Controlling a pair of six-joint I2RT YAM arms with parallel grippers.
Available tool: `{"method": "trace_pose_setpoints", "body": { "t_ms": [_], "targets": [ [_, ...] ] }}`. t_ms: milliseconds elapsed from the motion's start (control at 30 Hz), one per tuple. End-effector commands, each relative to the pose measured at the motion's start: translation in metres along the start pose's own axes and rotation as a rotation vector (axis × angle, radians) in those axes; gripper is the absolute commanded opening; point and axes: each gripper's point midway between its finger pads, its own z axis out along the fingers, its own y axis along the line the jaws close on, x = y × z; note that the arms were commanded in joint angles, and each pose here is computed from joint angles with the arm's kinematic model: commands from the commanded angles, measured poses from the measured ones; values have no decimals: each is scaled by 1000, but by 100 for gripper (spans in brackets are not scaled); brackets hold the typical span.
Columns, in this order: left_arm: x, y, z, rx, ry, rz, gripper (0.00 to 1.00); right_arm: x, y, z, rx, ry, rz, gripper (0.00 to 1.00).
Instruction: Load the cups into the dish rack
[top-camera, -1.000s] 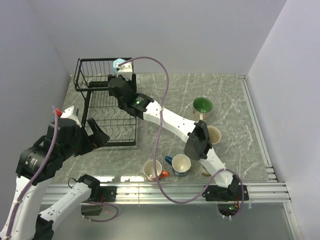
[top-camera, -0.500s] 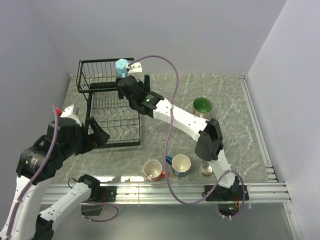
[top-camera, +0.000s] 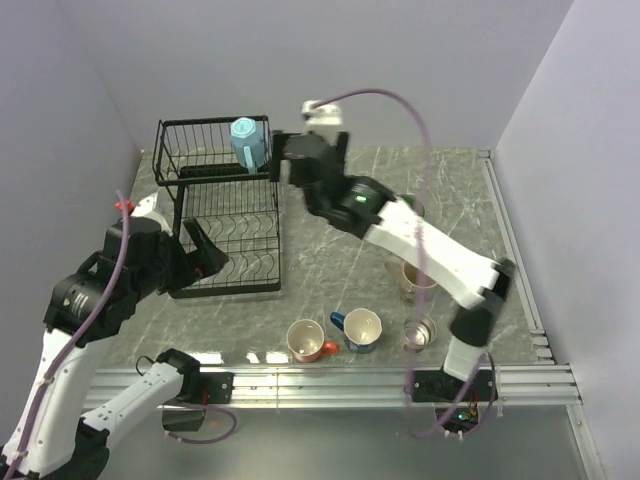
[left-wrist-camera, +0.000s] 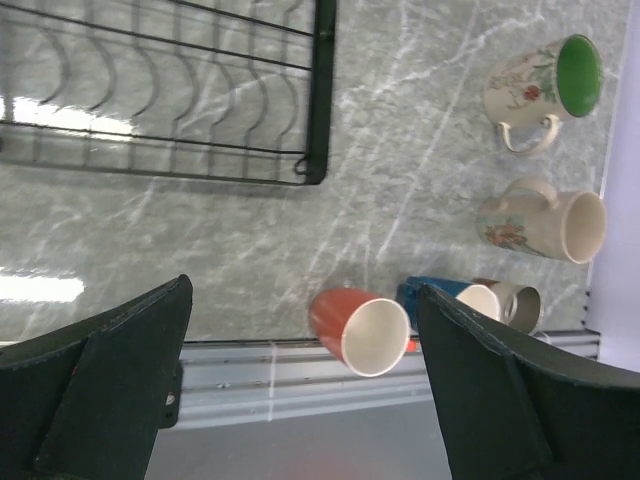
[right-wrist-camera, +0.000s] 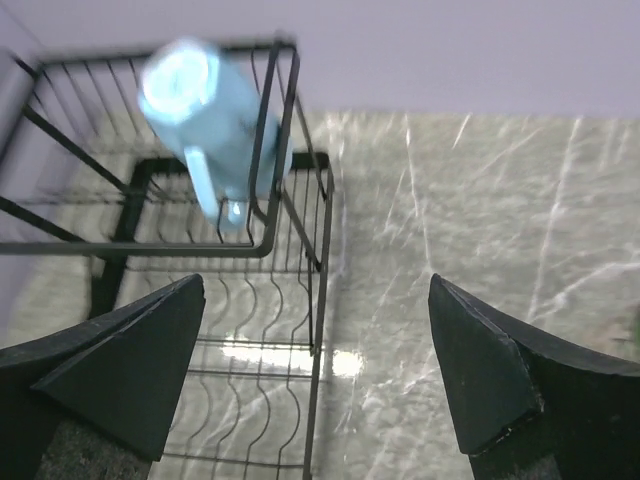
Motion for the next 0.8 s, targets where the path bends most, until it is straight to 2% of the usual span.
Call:
{"method": "trace_pose_setpoints", "body": {
  "t_ms": [0,67,233,300,333,367,433,467,500,533,567,633,667,767],
  "targets": [
    [-16,-31,7,114,-19,23,99,-56,-51,-59,54,-103,87,100],
    [-13,-40,19,139,11,27,99,-65,-76,-83,65,-115,117,100],
    [9,-74,63,234,154,32,99,-42,-130,-121,139,-56,120,100],
    [18,-88,73,249,191,56,99,-20,-149,-130,175,3,99,100],
    [32,-102,85,254,241,93,99,-18,-153,-139,142,23,136,100],
    [35,-107,91,240,245,110,99,0,-160,-143,143,84,118,100],
    [50,-132,101,251,294,162,99,10,-183,-152,174,132,213,100],
    [52,-139,106,244,291,174,99,39,-189,-156,169,238,215,100],
    [49,-154,106,269,282,182,99,48,-209,-153,216,269,266,94],
    [60,-164,115,267,315,205,99,55,-214,-162,188,292,312,91],
    [61,-171,118,274,319,209,98,86,-219,-162,191,380,325,88],
    [60,-188,124,281,320,216,98,105,-237,-166,235,418,381,83],
    [58,-194,125,288,315,217,98,126,-242,-166,249,473,376,81],
    [51,-205,123,314,299,208,97,149,-252,-164,296,523,374,71]
  ]
}}
